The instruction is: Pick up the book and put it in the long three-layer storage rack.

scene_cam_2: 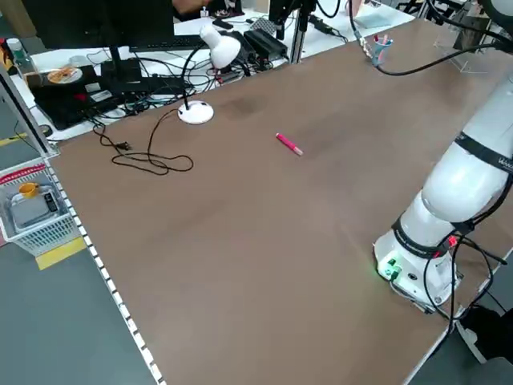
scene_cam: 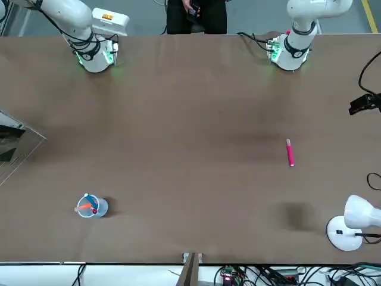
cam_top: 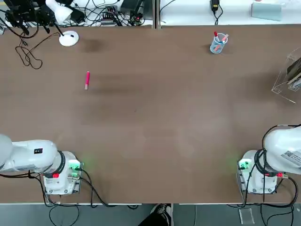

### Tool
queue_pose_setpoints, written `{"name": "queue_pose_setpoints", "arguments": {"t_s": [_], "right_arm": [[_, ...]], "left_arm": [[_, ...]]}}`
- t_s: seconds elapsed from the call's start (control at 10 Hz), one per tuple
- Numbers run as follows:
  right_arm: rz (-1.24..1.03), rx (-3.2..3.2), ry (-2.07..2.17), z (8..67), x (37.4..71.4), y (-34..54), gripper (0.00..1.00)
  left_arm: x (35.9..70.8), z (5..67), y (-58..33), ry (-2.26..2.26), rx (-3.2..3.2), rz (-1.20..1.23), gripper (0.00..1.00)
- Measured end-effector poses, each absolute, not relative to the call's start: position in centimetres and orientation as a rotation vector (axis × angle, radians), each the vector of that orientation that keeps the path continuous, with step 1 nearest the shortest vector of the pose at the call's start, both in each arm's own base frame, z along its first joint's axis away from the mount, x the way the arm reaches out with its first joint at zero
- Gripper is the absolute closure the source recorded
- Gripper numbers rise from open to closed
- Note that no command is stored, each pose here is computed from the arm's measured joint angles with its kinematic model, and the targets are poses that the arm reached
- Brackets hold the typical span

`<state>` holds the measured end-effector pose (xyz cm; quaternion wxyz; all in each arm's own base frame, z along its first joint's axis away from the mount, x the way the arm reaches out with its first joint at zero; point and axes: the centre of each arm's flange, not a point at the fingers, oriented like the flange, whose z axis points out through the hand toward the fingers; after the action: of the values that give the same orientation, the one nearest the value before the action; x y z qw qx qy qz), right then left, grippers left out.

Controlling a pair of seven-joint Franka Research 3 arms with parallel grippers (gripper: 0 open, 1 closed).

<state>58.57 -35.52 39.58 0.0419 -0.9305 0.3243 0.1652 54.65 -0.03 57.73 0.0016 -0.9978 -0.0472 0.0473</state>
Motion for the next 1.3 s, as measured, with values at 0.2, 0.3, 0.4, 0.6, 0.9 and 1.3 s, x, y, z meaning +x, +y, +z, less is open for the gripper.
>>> {"name": "queue_pose_setpoints", "arguments": {"t_s": [0.2, 0.3, 0.4, 0.6, 0.9, 1.3], "right_arm": [[0.500, -2.851, 0.990, 38.9, 58.9, -35.6, 0.85], [0.497, -2.852, 0.990, 38.7, 59.0, -35.6, 0.85], [0.494, -2.854, 0.989, 38.5, 59.1, -35.6, 0.85], [0.491, -2.857, 0.987, 38.3, 59.2, -35.6, 0.85], [0.484, -2.897, 0.979, 38.2, 59.5, -35.5, 0.85], [0.435, -2.934, 0.972, 38.2, 60.2, -35.4, 0.85]], "left_arm": [[54.7, 57.6, 0.0, -0.148, -3.131, 0.151, 0.01], [54.7, 57.6, 0.0, -0.148, -3.131, 0.152, 0.01], [54.7, 57.6, 0.0, -0.148, -3.131, 0.151, 0.01], [54.7, 57.7, 0.0, -0.148, -3.132, 0.149, 0.01], [54.7, 57.7, 0.0, -0.148, -3.132, 0.147, 0.01], [54.7, 57.7, 0.0, -0.148, -3.132, 0.147, 0.01]]}}
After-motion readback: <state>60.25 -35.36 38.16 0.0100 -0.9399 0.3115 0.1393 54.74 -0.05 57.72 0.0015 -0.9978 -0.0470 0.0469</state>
